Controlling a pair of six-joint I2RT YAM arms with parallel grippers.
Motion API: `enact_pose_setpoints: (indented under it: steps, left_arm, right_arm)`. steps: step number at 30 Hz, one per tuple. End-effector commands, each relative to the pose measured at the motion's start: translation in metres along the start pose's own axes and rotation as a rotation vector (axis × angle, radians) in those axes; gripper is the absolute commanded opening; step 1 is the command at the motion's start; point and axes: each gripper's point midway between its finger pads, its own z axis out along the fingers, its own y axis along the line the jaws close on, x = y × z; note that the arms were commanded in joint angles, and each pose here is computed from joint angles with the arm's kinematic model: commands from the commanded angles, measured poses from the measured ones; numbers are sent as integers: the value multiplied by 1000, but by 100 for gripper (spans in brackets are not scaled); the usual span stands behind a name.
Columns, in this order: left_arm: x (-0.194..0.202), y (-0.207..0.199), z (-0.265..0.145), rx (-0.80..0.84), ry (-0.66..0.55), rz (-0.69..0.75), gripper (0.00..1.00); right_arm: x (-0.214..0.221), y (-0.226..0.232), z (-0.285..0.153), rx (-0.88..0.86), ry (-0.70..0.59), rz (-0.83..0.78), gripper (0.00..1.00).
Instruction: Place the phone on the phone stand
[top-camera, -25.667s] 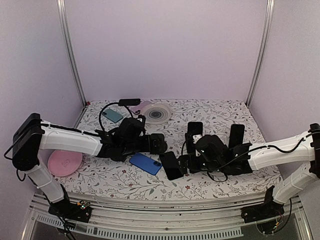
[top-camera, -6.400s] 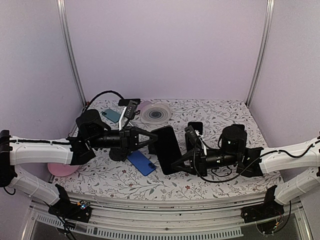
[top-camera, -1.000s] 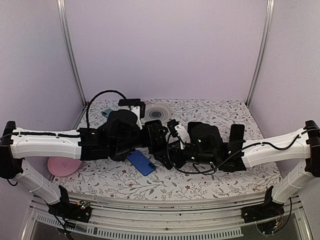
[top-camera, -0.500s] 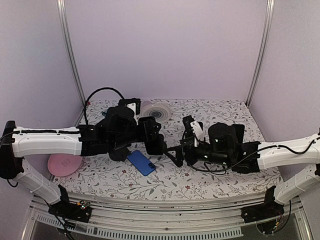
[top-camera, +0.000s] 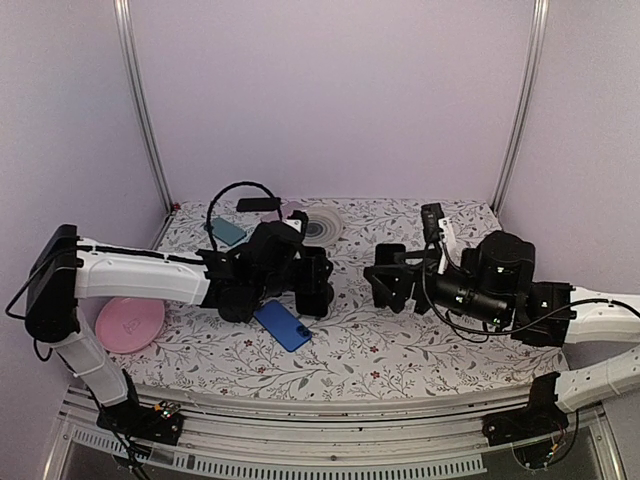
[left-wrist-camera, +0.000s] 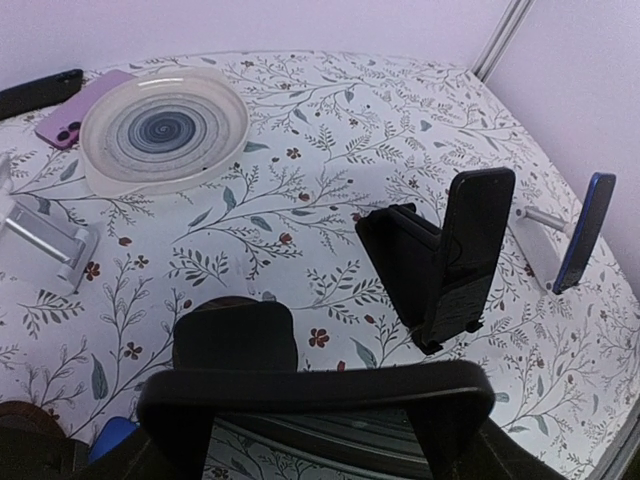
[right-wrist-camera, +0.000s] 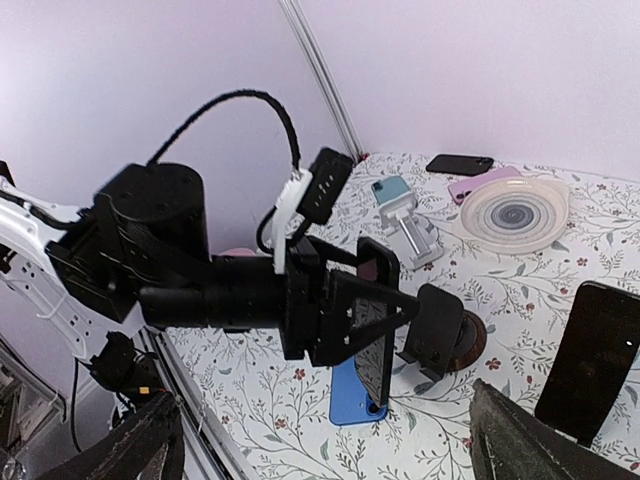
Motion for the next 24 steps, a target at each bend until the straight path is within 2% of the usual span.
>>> enact_pose_setpoints:
  steps: [1,24]
  left_arm:
    - [-25,-12,12,43,-75,-6,2]
    - [-17,3,35,39,-94,38,3]
  right_arm:
    - [-14,-9,-18,37,-52,6,99]
    - [-15,-11,-17,49,-47,-3,99]
